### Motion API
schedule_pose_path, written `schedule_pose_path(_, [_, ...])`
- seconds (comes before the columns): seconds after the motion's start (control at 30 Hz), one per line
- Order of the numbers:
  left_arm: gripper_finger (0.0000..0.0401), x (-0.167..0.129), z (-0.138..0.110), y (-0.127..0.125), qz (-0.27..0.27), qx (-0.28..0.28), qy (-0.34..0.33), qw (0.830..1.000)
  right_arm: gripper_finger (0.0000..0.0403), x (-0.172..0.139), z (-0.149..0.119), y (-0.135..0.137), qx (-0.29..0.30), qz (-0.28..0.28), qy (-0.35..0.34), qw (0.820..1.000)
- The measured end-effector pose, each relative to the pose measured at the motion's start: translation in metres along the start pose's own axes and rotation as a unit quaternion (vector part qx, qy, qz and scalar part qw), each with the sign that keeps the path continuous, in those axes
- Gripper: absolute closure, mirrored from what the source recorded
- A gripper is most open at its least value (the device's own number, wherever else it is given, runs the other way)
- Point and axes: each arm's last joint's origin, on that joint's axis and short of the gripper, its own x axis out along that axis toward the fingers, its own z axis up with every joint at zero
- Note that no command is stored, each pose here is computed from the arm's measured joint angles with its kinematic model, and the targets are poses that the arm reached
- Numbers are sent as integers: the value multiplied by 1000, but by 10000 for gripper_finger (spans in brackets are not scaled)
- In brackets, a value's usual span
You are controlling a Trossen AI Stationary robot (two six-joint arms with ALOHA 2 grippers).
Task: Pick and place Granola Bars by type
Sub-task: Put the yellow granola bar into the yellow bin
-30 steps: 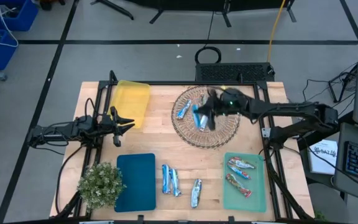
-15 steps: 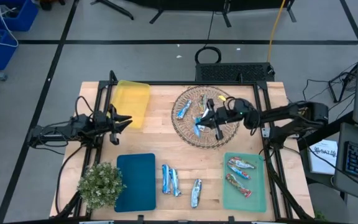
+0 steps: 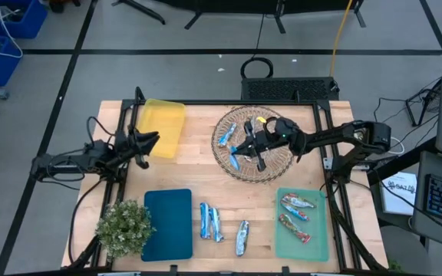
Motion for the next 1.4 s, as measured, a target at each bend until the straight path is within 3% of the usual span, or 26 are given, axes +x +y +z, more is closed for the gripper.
schedule_pose_path(0.1, [308,4,-2,-1,8,-14,4,1000,403,0,1,0,-9,1,-3,1000])
schedule_pose_path(0.23, [309,14,-11,-8,-75,34,44,996,403,0,2,2,-11,32,-9,999])
schedule_pose_path(0.5, [309,44,-10,-14,-158,17,2,987,403,2,12,11,3,138,-47,989])
schedule_pose_path(0.67, [309,81,-21,-21,-179,3,72,981,403,9,16,15,4,150,-44,988])
schedule_pose_path(0.77, [309,110,-22,-33,-251,22,89,964,403,10,15,17,5,154,-41,987])
schedule_pose_path(0.93, [309,145,-20,-53,-413,59,81,905,403,10,14,17,19,155,-34,987])
schedule_pose_path(1.07, [309,163,-24,-57,-415,58,86,904,403,11,13,20,23,163,-31,986])
schedule_pose_path(1.2, [308,180,-32,-56,-383,22,114,916,403,13,13,24,23,192,-31,981])
schedule_pose_path(1.4, [307,203,-44,-60,-377,27,124,917,403,14,14,27,24,197,-31,980])
